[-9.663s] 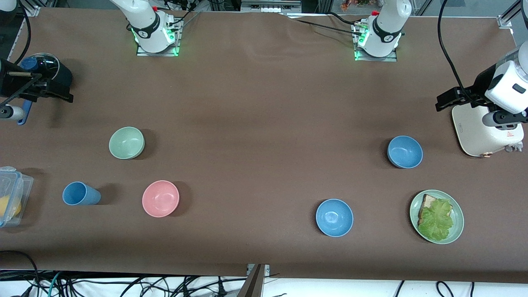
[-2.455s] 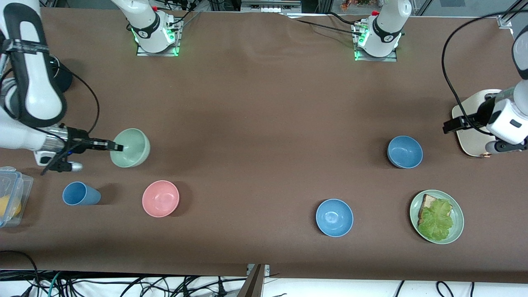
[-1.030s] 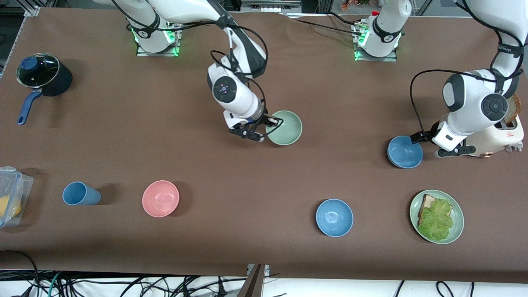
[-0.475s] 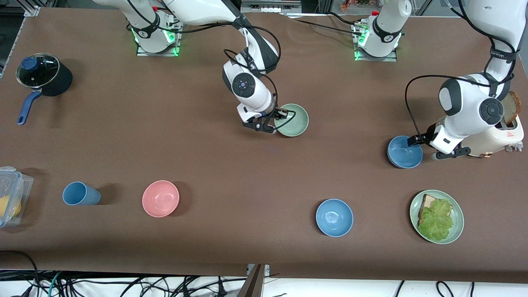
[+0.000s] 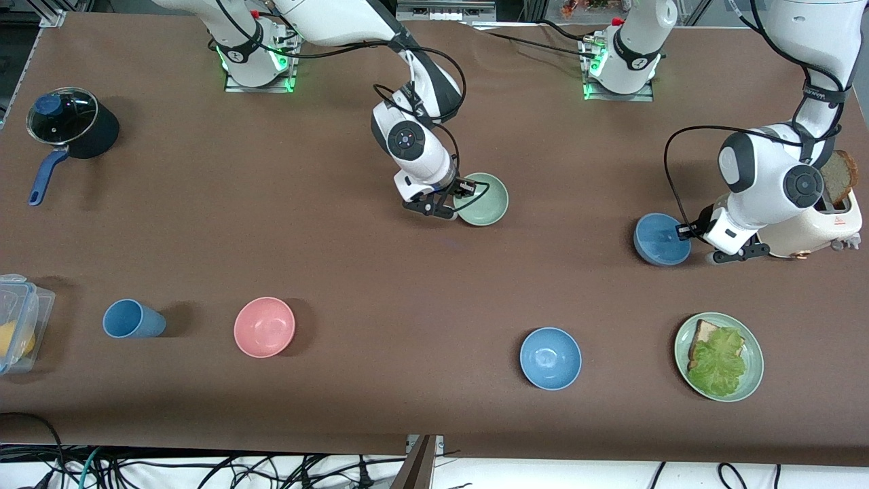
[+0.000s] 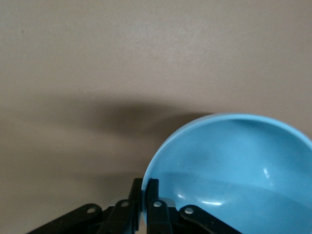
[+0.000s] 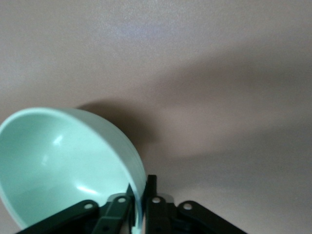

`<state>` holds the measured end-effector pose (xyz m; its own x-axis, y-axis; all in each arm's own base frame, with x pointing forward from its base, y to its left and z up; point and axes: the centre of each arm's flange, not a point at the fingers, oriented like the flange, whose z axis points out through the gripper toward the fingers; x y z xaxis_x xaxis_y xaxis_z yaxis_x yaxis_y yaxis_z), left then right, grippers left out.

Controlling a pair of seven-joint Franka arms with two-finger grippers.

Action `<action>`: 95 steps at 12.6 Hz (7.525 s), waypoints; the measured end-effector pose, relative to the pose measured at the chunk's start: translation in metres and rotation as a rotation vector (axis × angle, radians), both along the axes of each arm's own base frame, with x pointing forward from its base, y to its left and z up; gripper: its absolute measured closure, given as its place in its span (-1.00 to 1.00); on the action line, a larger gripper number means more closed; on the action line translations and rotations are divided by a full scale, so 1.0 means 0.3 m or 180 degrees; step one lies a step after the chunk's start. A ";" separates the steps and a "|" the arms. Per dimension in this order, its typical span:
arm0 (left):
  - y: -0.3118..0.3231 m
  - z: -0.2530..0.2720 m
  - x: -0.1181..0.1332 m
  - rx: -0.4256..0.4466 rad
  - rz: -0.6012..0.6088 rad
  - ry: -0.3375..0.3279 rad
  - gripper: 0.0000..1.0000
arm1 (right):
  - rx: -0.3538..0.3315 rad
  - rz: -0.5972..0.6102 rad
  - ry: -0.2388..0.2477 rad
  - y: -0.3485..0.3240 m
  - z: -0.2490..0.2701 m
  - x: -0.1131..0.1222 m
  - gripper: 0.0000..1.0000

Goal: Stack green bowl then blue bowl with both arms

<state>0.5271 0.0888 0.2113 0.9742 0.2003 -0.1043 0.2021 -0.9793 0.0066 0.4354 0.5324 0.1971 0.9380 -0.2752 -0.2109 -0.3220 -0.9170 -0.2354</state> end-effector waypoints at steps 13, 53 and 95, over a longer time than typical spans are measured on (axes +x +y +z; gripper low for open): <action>-0.418 0.433 0.054 -0.0481 -0.0521 0.0096 0.90 | -0.0393 0.0983 -0.0205 -0.722 0.768 0.541 -1.00; -1.319 0.070 -0.164 -0.0903 -0.0738 0.0435 0.89 | -0.0827 0.0970 -0.0340 -1.898 1.281 0.511 -1.00; -0.419 1.294 0.068 0.0059 -0.0012 0.0111 -1.00 | -0.0809 0.0993 -0.0261 -1.889 1.255 0.516 -1.00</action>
